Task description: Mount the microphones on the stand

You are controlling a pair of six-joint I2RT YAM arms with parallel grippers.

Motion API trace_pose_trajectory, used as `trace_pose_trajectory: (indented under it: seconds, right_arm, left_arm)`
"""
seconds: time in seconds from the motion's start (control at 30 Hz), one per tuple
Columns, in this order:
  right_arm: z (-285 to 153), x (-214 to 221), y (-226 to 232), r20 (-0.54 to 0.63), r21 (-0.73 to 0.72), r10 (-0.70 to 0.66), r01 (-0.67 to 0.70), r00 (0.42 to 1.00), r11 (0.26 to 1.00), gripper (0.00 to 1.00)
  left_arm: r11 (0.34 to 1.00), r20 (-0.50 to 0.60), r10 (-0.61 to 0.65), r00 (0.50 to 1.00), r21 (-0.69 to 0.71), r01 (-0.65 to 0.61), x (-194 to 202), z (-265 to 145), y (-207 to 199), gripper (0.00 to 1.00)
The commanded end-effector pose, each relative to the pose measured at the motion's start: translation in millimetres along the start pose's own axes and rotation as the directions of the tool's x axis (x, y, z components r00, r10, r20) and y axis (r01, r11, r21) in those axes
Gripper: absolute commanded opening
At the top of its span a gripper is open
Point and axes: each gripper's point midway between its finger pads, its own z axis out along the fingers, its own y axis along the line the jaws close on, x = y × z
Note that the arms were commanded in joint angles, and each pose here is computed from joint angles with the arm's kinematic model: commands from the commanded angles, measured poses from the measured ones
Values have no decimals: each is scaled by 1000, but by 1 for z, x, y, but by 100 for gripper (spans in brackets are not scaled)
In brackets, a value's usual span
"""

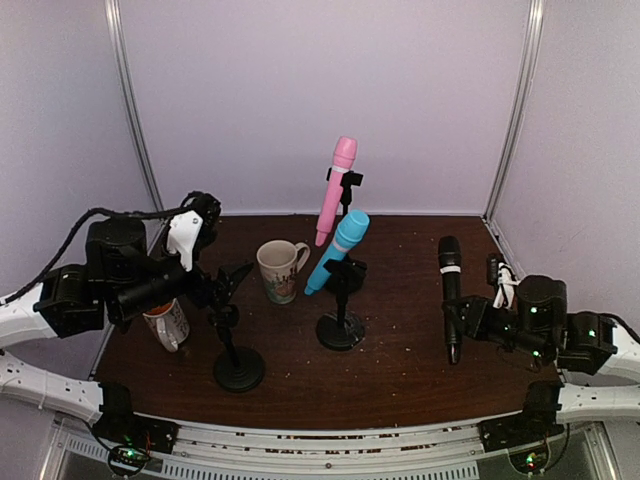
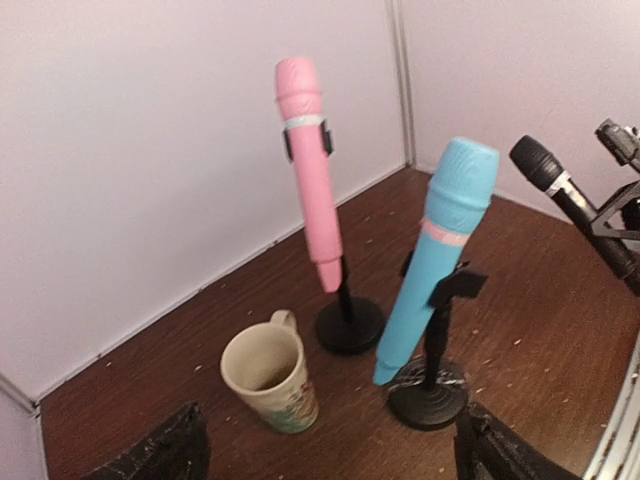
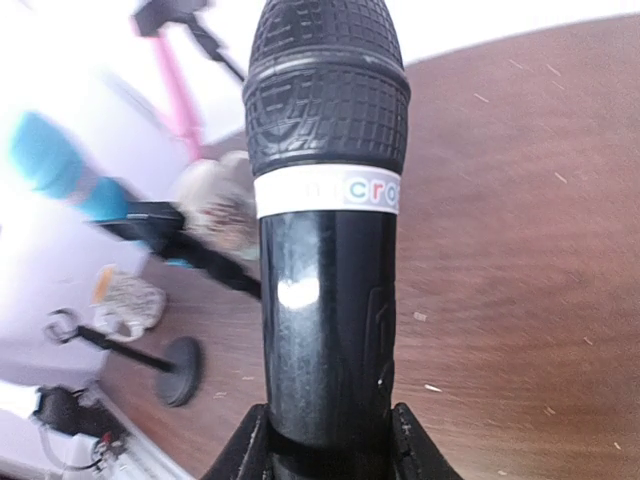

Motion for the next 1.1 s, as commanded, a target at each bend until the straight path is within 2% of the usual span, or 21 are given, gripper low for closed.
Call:
trace_pose_trajectory:
  seconds: [0.0, 0.13, 0.43, 0.53, 0.7, 0.83, 1.07]
  right_arm:
    - [-28, -20, 47, 110, -265, -48, 76, 993, 961, 9]
    - [-42, -20, 71, 141, -399, -64, 116, 988, 910, 8]
    - [-65, -5, 151, 170, -596, -240, 293, 956, 747, 8]
    - [-70, 3, 173, 168, -645, -273, 315, 947, 696, 8]
    - [-72, 14, 194, 171, -675, -302, 335, 938, 658, 9]
    - [-70, 19, 205, 171, -676, -320, 347, 932, 650, 9]
    - [-62, 24, 209, 172, -659, -335, 362, 926, 660, 10]
  left_arm:
    - [960, 154, -126, 980, 267, 81, -63, 0, -46, 85]
    - [921, 165, -165, 972, 378, 93, -79, 11, -83, 84]
    - [834, 176, -215, 961, 546, 86, -110, 41, -172, 87]
    - [813, 178, -264, 948, 570, 119, -116, 48, -184, 88]
    - [756, 174, -348, 921, 633, 166, -118, 49, -198, 86]
    - [712, 168, -380, 910, 681, 172, -117, 45, -208, 80]
    - [695, 199, -351, 915, 710, 112, -113, 37, -213, 56]
